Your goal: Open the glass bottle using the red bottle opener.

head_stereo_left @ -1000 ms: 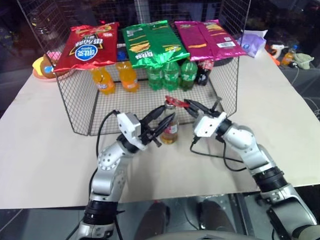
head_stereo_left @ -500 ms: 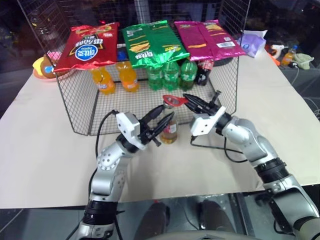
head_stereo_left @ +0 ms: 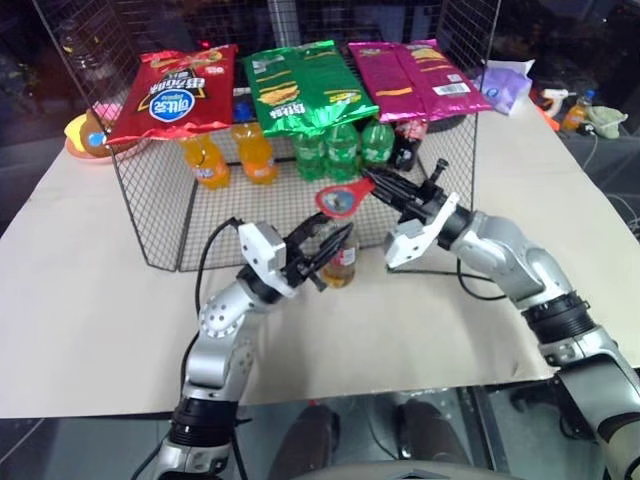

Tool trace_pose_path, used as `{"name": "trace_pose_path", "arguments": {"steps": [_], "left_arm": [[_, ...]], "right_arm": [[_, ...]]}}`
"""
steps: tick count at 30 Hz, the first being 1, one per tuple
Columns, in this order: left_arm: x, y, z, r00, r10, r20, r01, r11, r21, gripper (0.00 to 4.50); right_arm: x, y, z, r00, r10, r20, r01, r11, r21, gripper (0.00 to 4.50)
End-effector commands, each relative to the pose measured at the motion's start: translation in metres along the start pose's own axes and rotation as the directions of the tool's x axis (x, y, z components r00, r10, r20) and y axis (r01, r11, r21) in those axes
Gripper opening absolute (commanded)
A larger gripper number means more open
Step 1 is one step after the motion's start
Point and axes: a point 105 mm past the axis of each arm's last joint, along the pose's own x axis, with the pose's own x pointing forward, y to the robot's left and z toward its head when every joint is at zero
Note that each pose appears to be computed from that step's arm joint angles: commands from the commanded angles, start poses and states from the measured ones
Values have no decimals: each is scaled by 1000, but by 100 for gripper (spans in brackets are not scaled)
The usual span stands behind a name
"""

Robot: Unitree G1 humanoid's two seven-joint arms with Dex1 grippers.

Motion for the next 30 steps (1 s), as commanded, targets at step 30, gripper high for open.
{"name": "trace_pose_path", "arguments": {"steps": [30], "left_arm": [[-10,-1,-12,998,35,-50,-37,999,-19,218]], "right_arm": [[-7,52,30,990,138,-32,-17,339,941,0]]}}
